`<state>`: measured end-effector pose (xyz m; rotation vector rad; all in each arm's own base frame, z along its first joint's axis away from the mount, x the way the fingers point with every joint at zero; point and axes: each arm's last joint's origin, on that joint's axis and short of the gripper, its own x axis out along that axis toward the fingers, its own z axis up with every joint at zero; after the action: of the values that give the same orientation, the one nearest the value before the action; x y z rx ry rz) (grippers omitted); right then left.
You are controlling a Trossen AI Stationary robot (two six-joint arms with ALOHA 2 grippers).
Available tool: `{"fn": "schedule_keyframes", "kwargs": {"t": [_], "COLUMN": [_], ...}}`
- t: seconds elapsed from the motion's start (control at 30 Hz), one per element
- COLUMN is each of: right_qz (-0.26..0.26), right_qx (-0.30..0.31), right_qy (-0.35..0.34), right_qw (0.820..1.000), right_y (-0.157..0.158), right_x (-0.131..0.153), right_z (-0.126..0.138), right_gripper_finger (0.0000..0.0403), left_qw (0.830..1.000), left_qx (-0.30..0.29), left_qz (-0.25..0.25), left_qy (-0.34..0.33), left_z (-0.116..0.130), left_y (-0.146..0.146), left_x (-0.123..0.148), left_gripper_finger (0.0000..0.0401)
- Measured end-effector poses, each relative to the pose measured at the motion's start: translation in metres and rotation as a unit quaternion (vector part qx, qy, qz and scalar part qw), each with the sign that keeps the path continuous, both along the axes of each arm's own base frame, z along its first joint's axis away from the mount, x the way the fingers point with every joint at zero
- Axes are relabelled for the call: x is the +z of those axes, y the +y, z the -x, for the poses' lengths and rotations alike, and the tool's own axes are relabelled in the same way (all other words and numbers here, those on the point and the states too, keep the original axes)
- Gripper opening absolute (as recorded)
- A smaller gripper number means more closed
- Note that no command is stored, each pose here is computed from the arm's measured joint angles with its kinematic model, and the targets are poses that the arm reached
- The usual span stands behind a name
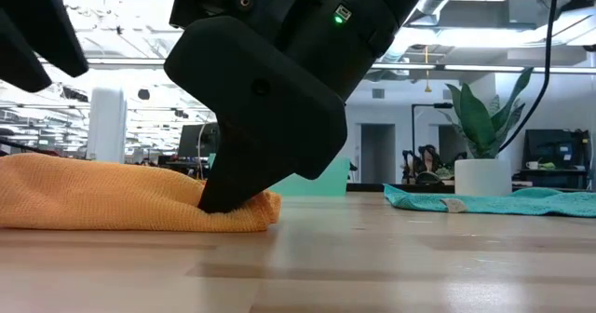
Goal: Roll microfiber towels into tight, uniform cylinder then place into a basket
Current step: Roll the yellow microfiber towel
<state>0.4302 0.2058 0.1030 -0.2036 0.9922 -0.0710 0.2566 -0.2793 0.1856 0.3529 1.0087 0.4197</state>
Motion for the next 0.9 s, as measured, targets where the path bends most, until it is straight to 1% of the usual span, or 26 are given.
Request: {"fn": "schedule_keyframes", "kwargs": {"t": [0.07, 0.13, 0.2, 0.37, 0.5, 0.73, 0.9], "right_qz": [0.0, 0.0, -0.001, -0.001, -0.001, -0.003, -0.008], "right_qx": [0.0, 0.0, 0.0, 0.001, 0.001, -0.002, -0.007], "right_qy": [0.0, 0.0, 0.0, 0.001, 0.0, 0.0, 0.0], "right_qw": [1.0, 1.0, 1.0, 1.0, 1.0, 1.0, 1.0], "right_y": [0.0, 0.0, 0.0, 0.001, 0.001, 0.001, 0.001], "right_x": [0.0, 0.0, 0.0, 0.0, 0.0, 0.0, 0.0], "right_z": [0.0, 0.0, 0.0, 0.0, 0.0, 0.0, 0.0], "right_gripper_finger": [0.0077, 0.0077, 0.0077, 0.0077, 0.0077, 0.0077, 0.0077], "left_qw": [1.0, 0.999, 0.999, 1.0, 1.0, 0.999, 0.999], "left_qx": [-0.024, -0.041, -0.044, -0.004, 0.01, 0.029, 0.045], "left_qz": [0.0, 0.001, -0.006, -0.017, -0.018, 0.007, 0.014], "left_qy": [-0.019, -0.02, -0.014, -0.008, -0.007, 0.012, 0.02], "left_z": [-0.001, -0.002, 0.0, 0.012, 0.016, 0.013, 0.012], "left_y": [-0.004, -0.005, -0.003, 0.012, 0.02, 0.032, 0.039], "left_x": [-0.005, -0.01, -0.018, -0.042, -0.054, -0.069, -0.072], "left_gripper_finger": [0.0162, 0.0158, 0.0155, 0.0142, 0.013, 0.0107, 0.0095]}}
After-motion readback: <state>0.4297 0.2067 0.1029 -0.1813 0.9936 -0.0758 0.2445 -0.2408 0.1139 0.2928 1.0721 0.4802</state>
